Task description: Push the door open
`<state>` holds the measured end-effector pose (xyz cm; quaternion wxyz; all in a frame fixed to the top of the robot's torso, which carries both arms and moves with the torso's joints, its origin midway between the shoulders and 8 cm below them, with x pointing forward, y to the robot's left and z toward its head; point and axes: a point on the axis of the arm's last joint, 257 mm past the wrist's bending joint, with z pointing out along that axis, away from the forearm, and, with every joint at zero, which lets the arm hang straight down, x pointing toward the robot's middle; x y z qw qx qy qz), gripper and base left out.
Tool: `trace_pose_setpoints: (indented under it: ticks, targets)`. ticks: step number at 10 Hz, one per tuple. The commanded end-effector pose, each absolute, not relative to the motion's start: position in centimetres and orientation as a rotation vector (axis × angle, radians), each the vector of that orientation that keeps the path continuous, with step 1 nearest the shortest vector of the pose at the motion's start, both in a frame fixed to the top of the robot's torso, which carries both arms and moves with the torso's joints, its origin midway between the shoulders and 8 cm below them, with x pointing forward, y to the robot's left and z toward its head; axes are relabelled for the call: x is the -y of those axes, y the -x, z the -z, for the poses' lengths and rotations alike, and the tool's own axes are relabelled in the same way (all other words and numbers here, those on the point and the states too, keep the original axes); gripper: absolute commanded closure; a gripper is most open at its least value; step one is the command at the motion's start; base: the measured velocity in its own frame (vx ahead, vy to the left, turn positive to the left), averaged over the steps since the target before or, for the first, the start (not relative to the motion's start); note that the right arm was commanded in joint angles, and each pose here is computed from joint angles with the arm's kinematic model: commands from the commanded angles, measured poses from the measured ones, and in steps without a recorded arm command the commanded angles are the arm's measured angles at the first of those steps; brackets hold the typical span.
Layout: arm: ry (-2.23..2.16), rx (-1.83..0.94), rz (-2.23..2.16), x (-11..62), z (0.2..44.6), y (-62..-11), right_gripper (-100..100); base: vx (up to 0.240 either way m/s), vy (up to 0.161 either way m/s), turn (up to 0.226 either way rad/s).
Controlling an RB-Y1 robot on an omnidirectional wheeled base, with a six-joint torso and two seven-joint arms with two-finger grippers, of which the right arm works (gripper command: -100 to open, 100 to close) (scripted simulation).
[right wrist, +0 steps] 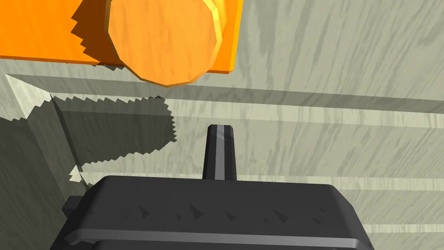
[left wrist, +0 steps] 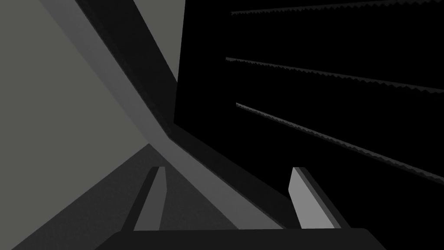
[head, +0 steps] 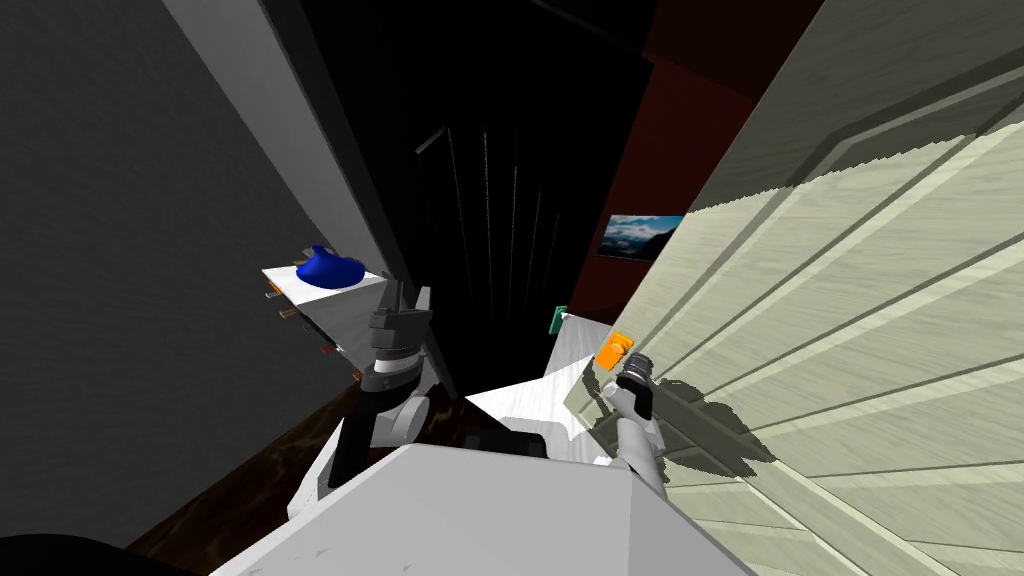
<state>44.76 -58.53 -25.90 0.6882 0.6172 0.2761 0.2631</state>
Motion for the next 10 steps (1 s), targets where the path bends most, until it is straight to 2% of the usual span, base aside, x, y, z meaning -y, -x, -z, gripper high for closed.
trace_pose_setpoints:
  ticks: [1, 6, 7, 8, 10]
  targets:
    - [-1.393, -0.615, -0.586, 58.6, 26.2, -44.5, -100, -0.050, 0.192, -0.024]
    - [-1.485, -0.604, -0.604, 56.5, 29.6, -44.0, -100, -0.052, 0.204, -0.035]
    - [-1.469, -0.605, -0.600, 56.9, 28.9, -44.1, -100, -0.016, 0.075, -0.013]
    - [-1.456, -0.581, -0.563, 59.1, 28.3, -43.0, -100, 0.051, -0.067, 0.236]
    - [-1.453, -0.558, -0.536, 60.6, 28.0, -41.9, -100, 0.121, -0.175, 0.176]
